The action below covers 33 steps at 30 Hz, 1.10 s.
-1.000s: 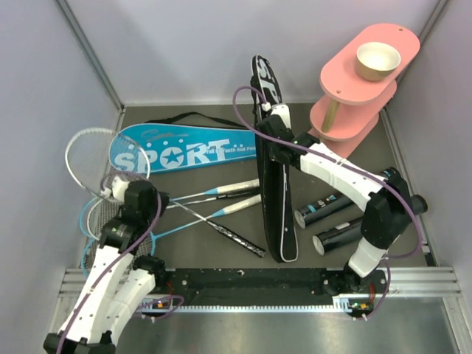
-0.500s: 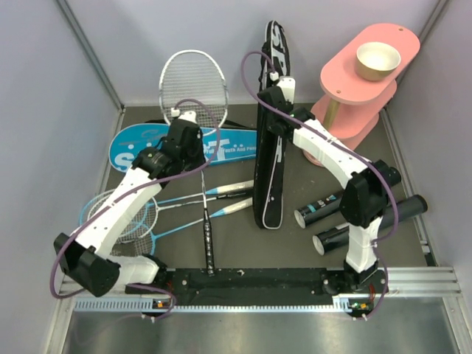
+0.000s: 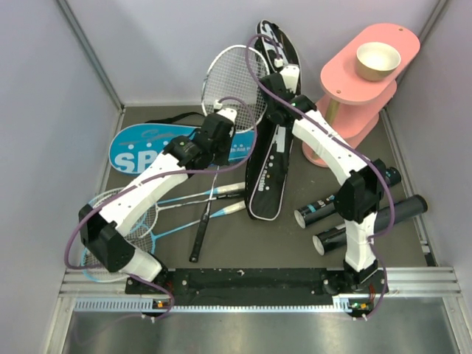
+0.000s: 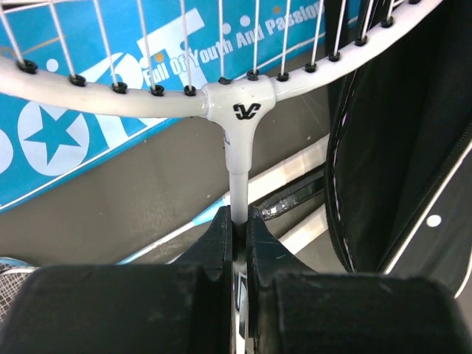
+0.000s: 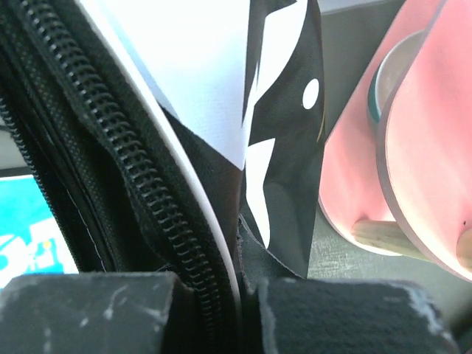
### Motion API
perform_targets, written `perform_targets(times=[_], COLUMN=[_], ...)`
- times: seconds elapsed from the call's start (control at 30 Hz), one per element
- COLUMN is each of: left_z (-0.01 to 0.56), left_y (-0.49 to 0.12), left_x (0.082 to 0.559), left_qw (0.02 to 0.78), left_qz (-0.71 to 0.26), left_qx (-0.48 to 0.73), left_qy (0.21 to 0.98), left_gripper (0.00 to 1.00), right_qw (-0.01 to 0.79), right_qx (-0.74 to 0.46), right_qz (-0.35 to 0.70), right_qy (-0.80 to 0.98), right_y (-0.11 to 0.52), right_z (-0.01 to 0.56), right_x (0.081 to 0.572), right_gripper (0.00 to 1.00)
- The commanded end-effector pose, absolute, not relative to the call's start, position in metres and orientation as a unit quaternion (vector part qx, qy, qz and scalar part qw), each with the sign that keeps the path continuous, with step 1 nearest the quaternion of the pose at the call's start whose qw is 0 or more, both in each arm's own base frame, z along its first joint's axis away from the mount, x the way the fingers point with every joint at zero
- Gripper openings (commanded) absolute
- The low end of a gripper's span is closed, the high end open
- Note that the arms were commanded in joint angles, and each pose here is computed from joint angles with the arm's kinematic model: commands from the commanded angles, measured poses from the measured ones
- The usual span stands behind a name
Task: Pack up the badminton gear
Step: Place the racket in the racket bag.
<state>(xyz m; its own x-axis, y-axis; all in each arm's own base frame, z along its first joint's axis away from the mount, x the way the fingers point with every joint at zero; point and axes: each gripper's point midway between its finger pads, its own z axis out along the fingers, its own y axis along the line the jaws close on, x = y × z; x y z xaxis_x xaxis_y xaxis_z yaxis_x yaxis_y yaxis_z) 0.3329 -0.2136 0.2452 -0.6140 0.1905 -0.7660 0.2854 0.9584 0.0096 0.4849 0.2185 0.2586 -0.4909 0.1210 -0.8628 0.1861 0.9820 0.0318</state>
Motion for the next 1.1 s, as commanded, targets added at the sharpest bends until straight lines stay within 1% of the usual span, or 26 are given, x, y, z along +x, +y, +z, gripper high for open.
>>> perform_targets(times=[0.0,0.1,0.13,0.27,0.33,0.5,0.7,0.77,0.9,0.93,1.03,1.07], left_z=[0.249,0.237,0.237,0.234,0.232,0.211,0.191,0.191,0.195,0.199,0.2,0.21], left_y=[-0.224,-0.226,-0.222,-0.211,-0.214,-0.229,-0.234,-0.236,-0.222,-0.213,-0.207,-0.206], left_x=[0.336,0.335,0.336,0.333,0.332,0.321,0.317,0.316,0.318,0.321,0.316,0.315], left_qw=[0.428,0.407,0.409,0.41,0.412,0.366,0.326,0.331,0.361,0.38,0.39,0.404], left_qz=[-0.038,-0.027,-0.017,-0.005,-0.013,-0.04,-0.03,-0.022,0.05,0.088,0.089,0.073], left_qx=[0.143,0.14,0.119,0.1,0.105,0.147,0.172,0.175,0.156,0.142,0.115,0.109], left_qy=[0.891,0.902,0.905,0.907,0.905,0.918,0.929,0.927,0.918,0.91,0.909,0.905], left_gripper=[0.0,0.0,0.0,0.0,0.0,0.0,0.0,0.0,0.0,0.0,0.0,0.0], right_qw=[0.579,0.583,0.582,0.579,0.578,0.595,0.602,0.601,0.6,0.6,0.599,0.598], right_qx=[0.186,0.201,0.201,0.206,0.202,0.207,0.204,0.2,0.193,0.192,0.189,0.186], right_qz=[0.009,0.032,0.035,0.05,0.059,0.094,0.107,0.105,0.107,0.105,0.08,0.069], right_qy=[0.794,0.787,0.788,0.787,0.788,0.771,0.764,0.767,0.769,0.769,0.774,0.777], right_y=[0.201,0.2,0.201,0.198,0.197,0.2,0.2,0.201,0.204,0.203,0.197,0.195], right_z=[0.33,0.338,0.333,0.331,0.328,0.334,0.336,0.334,0.335,0.336,0.331,0.327], right_x=[0.504,0.497,0.496,0.488,0.482,0.476,0.474,0.476,0.475,0.475,0.477,0.477], right_gripper=[0.0,0.0,0.0,0.0,0.0,0.0,0.0,0.0,0.0,0.0,0.0,0.0])
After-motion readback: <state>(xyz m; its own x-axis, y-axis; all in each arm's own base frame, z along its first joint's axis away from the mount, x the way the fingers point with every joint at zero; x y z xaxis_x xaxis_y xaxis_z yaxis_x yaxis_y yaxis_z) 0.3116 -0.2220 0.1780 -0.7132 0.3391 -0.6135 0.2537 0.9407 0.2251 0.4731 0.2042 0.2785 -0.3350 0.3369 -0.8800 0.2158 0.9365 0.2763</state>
